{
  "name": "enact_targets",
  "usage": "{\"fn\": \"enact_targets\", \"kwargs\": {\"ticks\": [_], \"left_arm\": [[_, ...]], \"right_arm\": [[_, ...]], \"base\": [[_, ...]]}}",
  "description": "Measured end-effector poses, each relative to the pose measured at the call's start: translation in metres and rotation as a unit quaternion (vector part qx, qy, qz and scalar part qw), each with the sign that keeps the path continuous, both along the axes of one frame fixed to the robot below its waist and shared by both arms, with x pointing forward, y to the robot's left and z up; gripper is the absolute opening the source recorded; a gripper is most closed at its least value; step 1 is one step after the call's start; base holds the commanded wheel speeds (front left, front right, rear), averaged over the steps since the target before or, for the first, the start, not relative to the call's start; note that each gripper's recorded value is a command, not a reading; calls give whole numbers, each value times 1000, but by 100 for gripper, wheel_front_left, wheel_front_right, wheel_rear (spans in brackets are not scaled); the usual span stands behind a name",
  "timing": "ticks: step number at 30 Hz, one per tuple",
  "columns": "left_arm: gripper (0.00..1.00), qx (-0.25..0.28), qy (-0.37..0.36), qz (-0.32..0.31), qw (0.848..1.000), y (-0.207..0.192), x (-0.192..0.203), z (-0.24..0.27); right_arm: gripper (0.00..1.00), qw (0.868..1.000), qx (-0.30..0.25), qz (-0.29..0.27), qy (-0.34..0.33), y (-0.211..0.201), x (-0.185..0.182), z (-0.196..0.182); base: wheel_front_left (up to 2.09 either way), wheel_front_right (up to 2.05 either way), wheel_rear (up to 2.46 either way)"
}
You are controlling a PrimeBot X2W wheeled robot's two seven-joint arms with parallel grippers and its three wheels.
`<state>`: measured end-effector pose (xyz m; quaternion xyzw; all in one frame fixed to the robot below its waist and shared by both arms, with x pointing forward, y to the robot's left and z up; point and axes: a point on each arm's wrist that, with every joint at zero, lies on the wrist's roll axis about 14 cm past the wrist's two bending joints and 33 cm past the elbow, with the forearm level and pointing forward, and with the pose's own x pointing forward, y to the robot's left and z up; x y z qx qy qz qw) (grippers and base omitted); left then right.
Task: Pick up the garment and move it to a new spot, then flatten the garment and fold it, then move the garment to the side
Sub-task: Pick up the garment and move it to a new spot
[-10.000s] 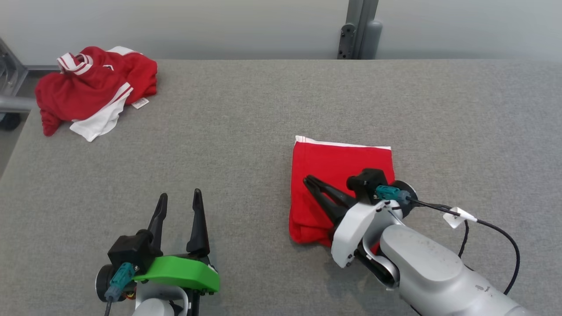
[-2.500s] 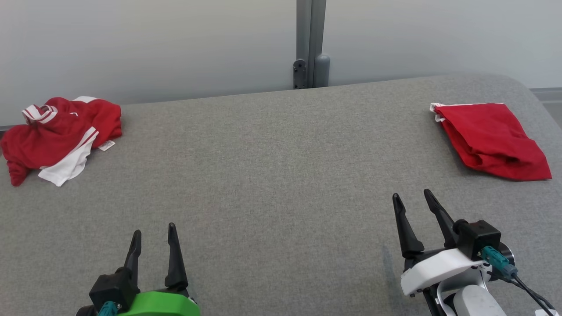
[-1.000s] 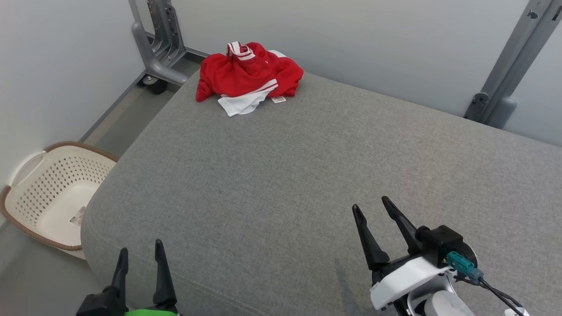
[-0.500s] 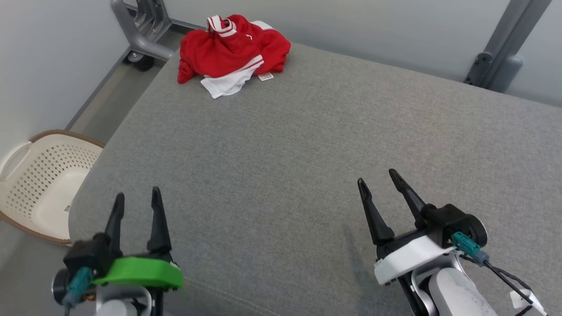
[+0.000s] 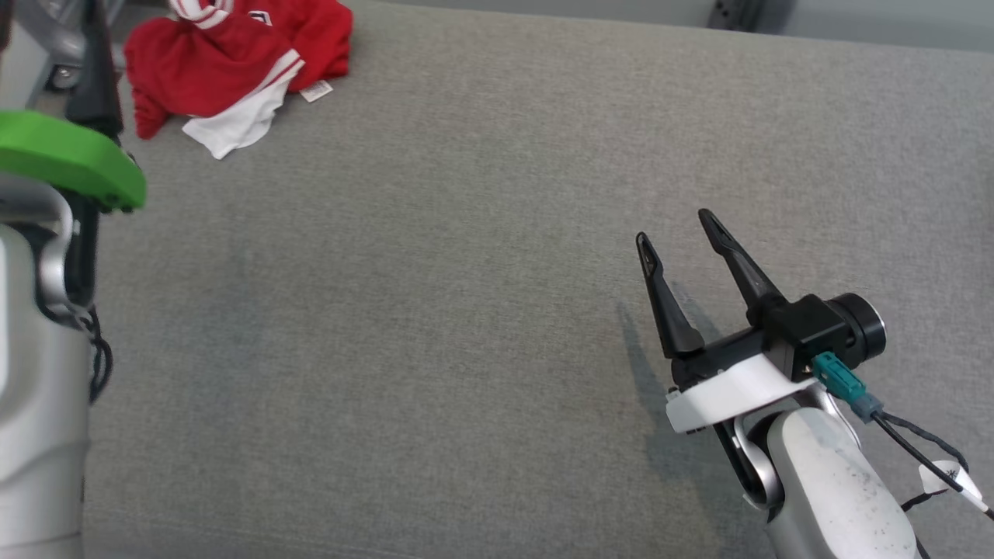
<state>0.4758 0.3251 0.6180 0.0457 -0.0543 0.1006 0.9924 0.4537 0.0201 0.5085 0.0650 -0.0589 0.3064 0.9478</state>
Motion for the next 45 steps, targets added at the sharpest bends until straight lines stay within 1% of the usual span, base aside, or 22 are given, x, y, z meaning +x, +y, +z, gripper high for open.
{"fn": "enact_targets", "kwargs": {"ticks": [3, 5, 8, 13, 17, 21, 26, 27, 28, 29, 30, 31, 38, 45], "left_arm": [[100, -11, 49, -16, 999, -1, 37, -14], [100, -27, 85, -9, 996, 5, 56, -30], [100, -37, 134, 2, 990, 13, 80, -57], [100, -55, 200, 4, 978, 5, 114, -111], [100, -68, 260, 13, 963, -1, 123, -169], [100, -75, 299, 31, 951, 1, 124, -213], [100, -66, 317, 49, 945, 6, 125, -243], [76, -56, 317, 54, 945, 9, 125, -246], [42, -45, 317, 57, 946, 11, 125, -248], [27, -39, 316, 59, 946, 14, 125, -249], [5, -39, 315, 62, 946, 15, 124, -251], [0, -38, 312, 64, 947, 17, 123, -250], [0, -27, 287, 61, 956, 24, 119, -243], [0, -17, 227, 28, 973, 19, 133, -189]], "right_arm": [[100, 1000, -11, -26, 2, -20, 9, -8], [100, 999, -7, -41, 1, -31, 14, -9], [100, 998, -2, -62, -7, -45, 22, -8], [100, 996, -3, -89, -19, -66, 34, -9], [100, 994, -18, -110, -17, -82, 39, -19], [100, 992, -27, -121, -12, -91, 41, -26], [100, 991, -33, -131, -1, -100, 41, -36], [100, 990, -35, -133, 1, -102, 40, -38], [100, 990, -36, -134, 3, -102, 40, -39], [100, 990, -37, -135, 3, -103, 40, -40], [100, 990, -38, -135, 3, -103, 40, -40], [100, 990, -37, -135, 3, -103, 40, -40], [100, 990, -39, -136, -3, -104, 39, -35], [100, 990, -31, -134, -12, -101, 31, -21]], "base": [[0, 0, 0], [0, 0, 0], [0, 0, 0], [0, 0, 0], [0, 0, 0], [0, 0, 0], [0, 0, 0], [0, 0, 0], [0, 0, 0], [0, 0, 0], [0, 0, 0], [0, 0, 0], [0, 0, 0], [0, 0, 0]]}}
